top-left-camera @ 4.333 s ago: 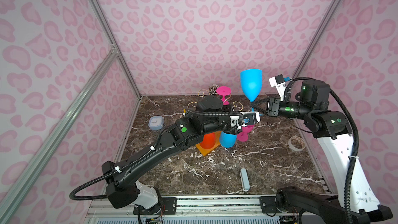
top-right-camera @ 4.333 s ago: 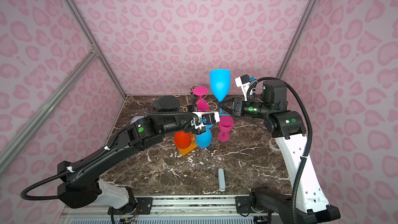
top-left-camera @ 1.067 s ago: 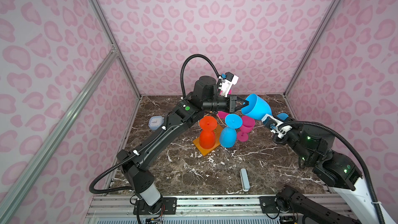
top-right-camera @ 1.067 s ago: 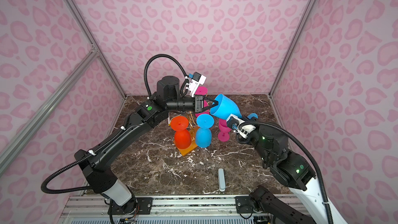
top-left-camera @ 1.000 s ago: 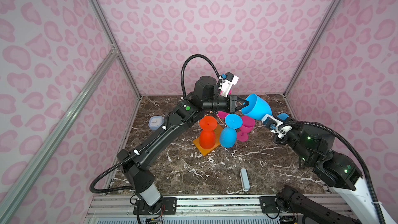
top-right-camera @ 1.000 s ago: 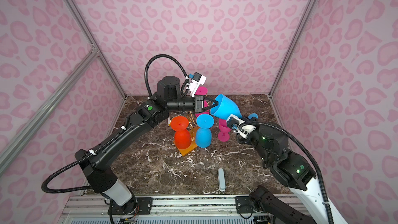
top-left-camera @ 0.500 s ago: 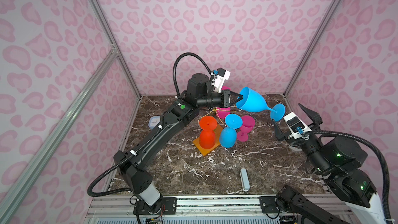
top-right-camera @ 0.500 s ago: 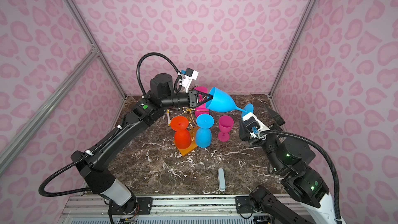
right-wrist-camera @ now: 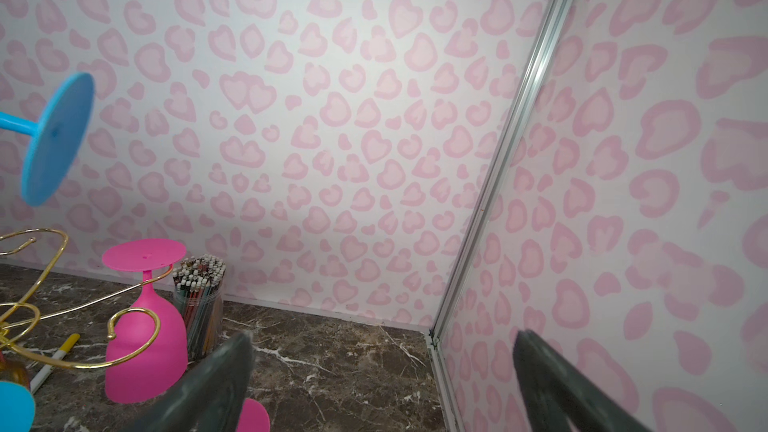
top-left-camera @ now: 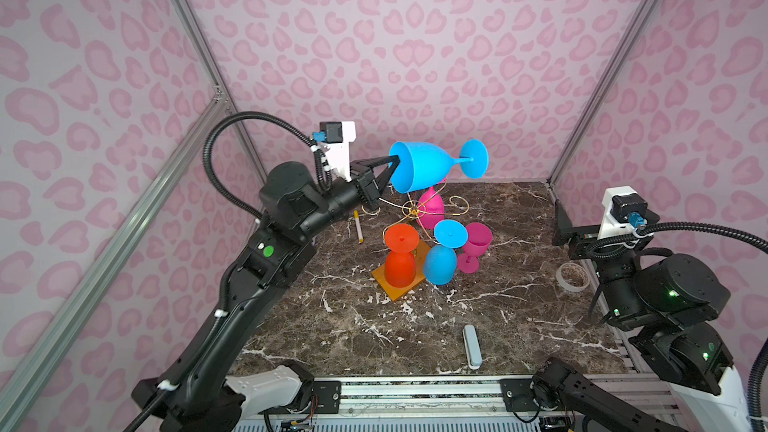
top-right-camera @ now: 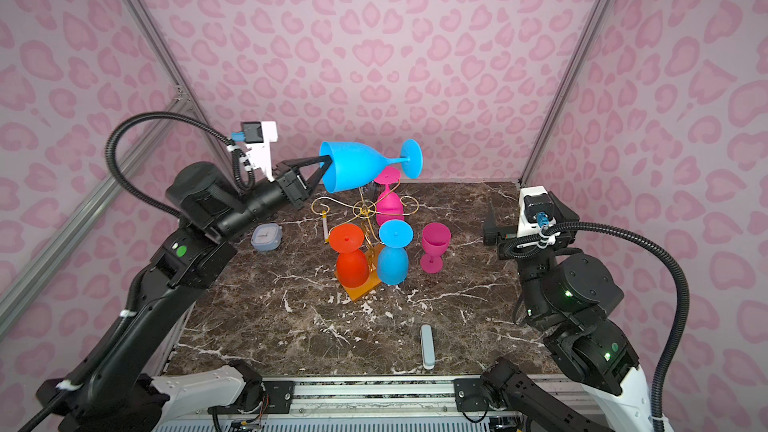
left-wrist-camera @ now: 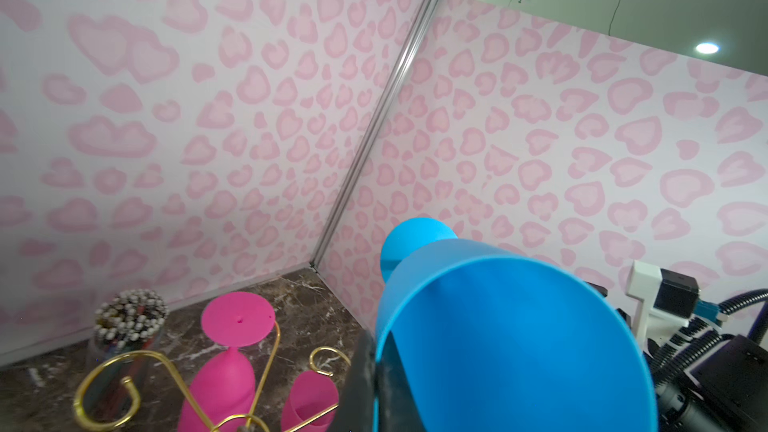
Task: Take the wine glass off the wine glass rack
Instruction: 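Carry the blue glass away with the left gripper while the right gripper withdraws, then lower the blue glass upright onto the table near the wooden board with the left gripper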
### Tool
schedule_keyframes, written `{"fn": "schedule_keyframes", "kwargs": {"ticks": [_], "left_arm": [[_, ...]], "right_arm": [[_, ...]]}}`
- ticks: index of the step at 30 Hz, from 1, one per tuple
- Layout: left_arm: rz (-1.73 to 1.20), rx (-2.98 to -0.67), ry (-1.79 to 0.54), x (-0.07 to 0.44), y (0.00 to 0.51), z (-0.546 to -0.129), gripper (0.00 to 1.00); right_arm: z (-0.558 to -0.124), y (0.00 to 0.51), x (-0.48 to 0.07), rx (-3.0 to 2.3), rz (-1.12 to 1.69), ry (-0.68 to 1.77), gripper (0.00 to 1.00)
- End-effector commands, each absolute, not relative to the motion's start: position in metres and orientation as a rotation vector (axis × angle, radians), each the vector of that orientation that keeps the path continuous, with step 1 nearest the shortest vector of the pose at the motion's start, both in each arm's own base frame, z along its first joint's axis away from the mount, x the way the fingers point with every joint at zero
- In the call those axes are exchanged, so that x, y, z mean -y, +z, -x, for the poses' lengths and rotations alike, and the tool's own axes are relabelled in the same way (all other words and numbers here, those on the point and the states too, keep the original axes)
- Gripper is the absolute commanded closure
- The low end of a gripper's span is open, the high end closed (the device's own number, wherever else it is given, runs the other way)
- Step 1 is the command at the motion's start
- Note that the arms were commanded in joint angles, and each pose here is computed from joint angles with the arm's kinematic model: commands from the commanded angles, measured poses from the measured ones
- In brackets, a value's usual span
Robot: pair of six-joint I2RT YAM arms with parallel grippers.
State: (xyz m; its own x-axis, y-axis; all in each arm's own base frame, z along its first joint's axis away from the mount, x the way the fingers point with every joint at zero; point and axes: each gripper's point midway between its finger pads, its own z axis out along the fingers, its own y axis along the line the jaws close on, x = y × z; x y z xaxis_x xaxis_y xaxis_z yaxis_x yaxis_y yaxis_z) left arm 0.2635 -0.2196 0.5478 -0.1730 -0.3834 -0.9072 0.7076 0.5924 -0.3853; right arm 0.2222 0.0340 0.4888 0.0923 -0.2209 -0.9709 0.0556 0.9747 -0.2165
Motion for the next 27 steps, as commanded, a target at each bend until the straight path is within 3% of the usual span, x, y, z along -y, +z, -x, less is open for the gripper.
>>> {"fn": "schedule_keyframes", "kwargs": {"ticks": [1, 6, 12, 18, 27], "left_arm": [[-0.16, -1.421, -0.649, 0.161, 0.542, -0.267, 0.96], [0.012, -1.474, -0.32, 0.089, 0.514, -0.254, 0.96], [0.091, -1.709, 0.006, 0.047, 0.439, -0.261, 0.96], [0.274, -1.891, -0.026, 0.02, 0.36, -0.262, 0.96], [0.254, -2.305, -0.145, 0.043, 0.265, -0.276, 0.96]], "right_arm": [[-0.232, 0.481, -0.036, -1.496, 0.099, -0.211, 0.01], [-0.251, 0.468, -0.041, -1.542, 0.074, -0.191, 0.01], [-0.272, 0.451, -0.033, -1.607, 0.027, -0.101, 0.01], [-0.28, 0.442, -0.022, -1.642, -0.008, -0.067, 0.01], [-0.281, 0.431, -0.015, -1.663, -0.031, -0.057, 0.01]]}}
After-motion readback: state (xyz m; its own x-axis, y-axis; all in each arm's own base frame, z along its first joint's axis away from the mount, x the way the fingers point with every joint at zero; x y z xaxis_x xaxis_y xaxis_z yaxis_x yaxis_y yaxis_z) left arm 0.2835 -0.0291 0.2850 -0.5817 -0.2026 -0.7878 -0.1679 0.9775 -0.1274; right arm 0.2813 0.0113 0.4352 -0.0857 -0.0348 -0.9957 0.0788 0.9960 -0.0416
